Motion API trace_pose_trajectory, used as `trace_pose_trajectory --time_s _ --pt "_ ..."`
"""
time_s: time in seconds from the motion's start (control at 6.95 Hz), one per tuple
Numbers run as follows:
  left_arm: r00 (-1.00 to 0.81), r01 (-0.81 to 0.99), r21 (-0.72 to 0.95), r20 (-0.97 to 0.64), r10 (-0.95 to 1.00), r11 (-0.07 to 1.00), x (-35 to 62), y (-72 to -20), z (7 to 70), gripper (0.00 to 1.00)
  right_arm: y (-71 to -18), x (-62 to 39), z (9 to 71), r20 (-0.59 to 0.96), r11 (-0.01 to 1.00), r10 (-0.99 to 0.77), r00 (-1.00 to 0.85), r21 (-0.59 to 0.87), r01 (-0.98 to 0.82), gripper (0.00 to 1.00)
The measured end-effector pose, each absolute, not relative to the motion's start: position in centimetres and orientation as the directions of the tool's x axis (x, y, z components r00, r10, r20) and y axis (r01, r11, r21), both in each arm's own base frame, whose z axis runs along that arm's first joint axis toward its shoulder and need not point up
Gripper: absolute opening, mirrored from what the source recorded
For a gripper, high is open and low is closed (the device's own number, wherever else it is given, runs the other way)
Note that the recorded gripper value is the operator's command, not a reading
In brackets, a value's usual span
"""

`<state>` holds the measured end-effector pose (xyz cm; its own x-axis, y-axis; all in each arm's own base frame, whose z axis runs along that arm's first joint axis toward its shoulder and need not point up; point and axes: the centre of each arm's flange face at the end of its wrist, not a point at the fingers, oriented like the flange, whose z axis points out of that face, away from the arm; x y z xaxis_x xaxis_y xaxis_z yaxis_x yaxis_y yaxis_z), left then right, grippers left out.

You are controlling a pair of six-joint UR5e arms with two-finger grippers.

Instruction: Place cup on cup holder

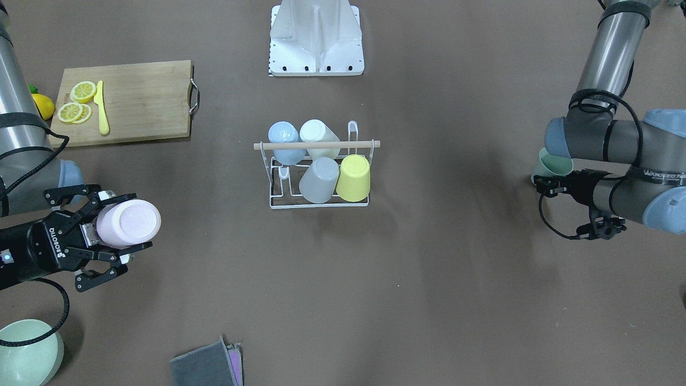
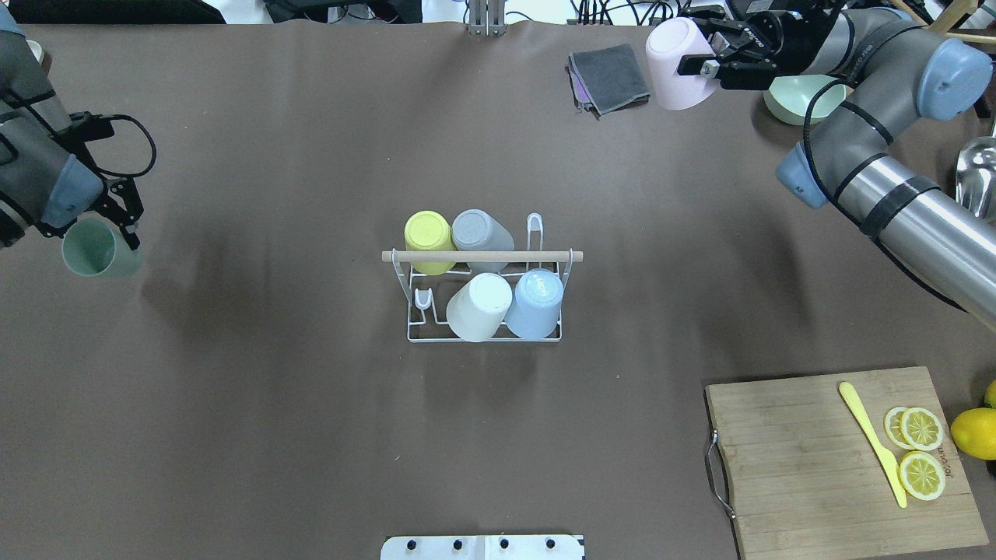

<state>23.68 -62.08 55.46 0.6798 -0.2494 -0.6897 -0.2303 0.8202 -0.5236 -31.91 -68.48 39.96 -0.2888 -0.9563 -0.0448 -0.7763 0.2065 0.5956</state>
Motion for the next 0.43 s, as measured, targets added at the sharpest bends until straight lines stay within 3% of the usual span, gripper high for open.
trace_pose_trajectory --time_s 0.43 --pt "0.595 -0.107 -0.375 -0.766 -0.243 0.921 19.9 -66.5 50.9 0.0 -65.0 -39.8 37.6 -0.169 0.095 -0.964 -0.206 0.504 -0.858 0.19"
